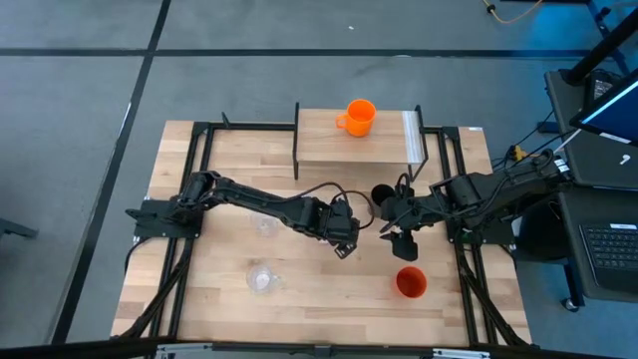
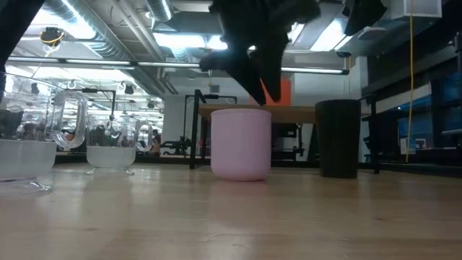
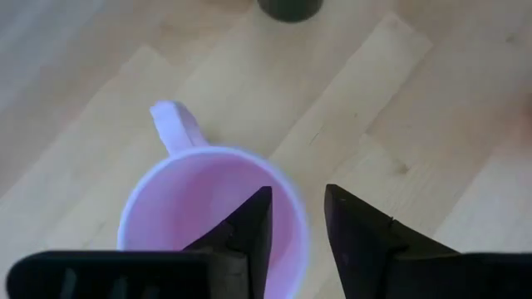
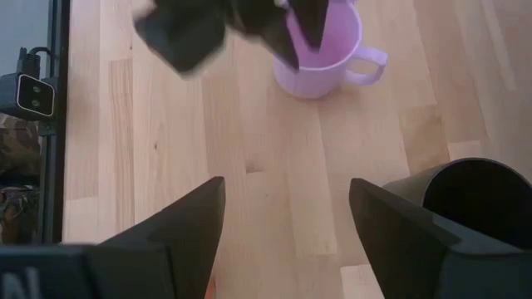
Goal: Stack small to large cups/mugs on shelf
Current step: Put the purple mug on the shelf
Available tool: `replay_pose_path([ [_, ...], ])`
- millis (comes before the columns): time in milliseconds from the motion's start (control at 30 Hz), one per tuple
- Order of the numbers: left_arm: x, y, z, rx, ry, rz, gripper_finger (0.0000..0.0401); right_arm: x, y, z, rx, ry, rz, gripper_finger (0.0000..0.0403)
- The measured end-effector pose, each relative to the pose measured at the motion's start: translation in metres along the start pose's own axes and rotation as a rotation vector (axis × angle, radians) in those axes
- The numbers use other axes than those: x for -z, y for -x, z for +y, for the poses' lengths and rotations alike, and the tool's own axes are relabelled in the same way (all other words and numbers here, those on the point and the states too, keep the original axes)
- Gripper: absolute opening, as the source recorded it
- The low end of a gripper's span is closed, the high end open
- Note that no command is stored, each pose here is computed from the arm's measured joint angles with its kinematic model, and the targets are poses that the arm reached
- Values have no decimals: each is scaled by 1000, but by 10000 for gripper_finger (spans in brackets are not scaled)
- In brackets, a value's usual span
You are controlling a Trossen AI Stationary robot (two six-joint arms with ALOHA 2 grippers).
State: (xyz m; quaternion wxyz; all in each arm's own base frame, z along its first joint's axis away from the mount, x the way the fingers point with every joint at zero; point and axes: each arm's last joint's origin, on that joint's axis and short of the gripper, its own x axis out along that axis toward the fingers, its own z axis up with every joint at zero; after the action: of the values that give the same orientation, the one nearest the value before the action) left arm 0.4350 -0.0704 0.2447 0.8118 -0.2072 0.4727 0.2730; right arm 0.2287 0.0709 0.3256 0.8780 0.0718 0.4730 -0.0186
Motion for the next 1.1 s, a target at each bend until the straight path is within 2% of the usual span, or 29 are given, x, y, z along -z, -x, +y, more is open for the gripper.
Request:
replay_pose_path([
  [200,2,40,-1,-64,-219,47,102,0,0,0,-1,-6,-1,259],
  [300,5,60,-7,-61,-330,18,102,-1,0,0,-4,-8,-7,259],
  [400,13,84,-4,-107,-445,15,102,-3,-2,2,-19,-32,-42,259],
  [467,20,102,6,-179,-494,30,102,-5,-5,3,-35,-43,-77,259],
  [567,27,132,24,-270,-461,13,102,-11,-12,8,-71,-45,-150,259],
  [767,35,191,56,-202,-417,-143,102,-27,-42,20,-136,28,-278,259],
  [967,48,220,91,-234,-341,-258,102,-51,-91,24,-96,91,-265,259],
  [1100,57,218,107,-252,-317,-260,102,-63,-126,22,-26,69,-216,259],
])
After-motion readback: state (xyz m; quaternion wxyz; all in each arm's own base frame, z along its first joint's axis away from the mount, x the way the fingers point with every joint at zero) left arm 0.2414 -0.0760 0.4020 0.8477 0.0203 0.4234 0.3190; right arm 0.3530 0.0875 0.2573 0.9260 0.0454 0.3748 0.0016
